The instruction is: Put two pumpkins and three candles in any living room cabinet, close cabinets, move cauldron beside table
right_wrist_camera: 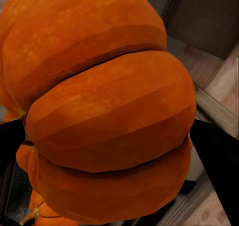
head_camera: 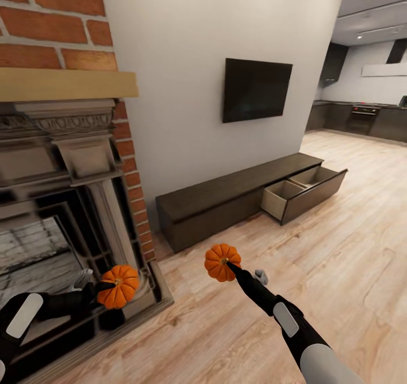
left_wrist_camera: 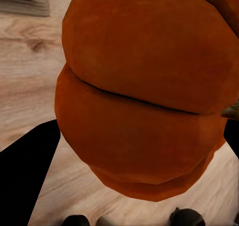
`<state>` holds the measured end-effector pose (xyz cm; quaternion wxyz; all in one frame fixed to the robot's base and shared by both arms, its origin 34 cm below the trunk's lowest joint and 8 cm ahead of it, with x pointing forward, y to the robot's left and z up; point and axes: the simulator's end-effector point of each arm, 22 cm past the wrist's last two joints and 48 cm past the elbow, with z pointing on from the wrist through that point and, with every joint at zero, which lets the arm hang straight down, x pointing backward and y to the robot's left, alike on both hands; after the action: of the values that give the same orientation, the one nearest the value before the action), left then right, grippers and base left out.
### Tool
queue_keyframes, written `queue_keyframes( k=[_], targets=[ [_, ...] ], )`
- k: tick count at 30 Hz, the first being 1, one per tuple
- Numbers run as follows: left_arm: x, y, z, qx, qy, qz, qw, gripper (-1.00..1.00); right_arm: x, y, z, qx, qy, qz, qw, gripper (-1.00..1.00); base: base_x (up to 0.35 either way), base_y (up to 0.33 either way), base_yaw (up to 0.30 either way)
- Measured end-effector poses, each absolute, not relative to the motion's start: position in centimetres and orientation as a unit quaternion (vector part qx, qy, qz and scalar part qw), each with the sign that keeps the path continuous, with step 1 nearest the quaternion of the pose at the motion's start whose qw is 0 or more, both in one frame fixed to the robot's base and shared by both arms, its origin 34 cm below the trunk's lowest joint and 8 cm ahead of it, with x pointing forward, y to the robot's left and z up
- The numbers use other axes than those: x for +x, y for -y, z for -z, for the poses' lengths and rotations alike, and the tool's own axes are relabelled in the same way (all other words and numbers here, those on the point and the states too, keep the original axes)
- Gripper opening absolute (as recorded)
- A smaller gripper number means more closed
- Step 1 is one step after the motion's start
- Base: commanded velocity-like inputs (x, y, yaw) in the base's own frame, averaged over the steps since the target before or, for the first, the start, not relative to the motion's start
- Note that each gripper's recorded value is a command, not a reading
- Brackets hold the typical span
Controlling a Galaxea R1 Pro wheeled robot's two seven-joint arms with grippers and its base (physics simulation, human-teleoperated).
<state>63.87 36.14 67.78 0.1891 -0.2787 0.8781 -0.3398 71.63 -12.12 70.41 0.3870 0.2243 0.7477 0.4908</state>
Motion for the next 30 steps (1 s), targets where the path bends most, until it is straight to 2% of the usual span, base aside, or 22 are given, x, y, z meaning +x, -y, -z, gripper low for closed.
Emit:
queue_keyframes(
  k=[16,21,30],
  targets=[
    [64.0,-36.2,-68.2,-0.277,-0.878,0.340,0.193,-1.00,71.4,13.0,-69.8,0.251,-0.741,-0.490,0.383,-1.00,0.008,0.000,-0.281],
    [64.0,-36.2,-68.2,-0.277,-0.877,0.341,0.193,-1.00,71.4,13.1,-69.9,0.251,-0.741,-0.490,0.385,-1.00,0.256,0.000,-0.270],
    [64.0,-36.2,-68.2,-0.277,-0.877,0.341,0.193,-1.00,71.4,13.1,-69.9,0.250,-0.741,-0.490,0.385,-1.00,0.327,0.000,-0.035]
  ],
)
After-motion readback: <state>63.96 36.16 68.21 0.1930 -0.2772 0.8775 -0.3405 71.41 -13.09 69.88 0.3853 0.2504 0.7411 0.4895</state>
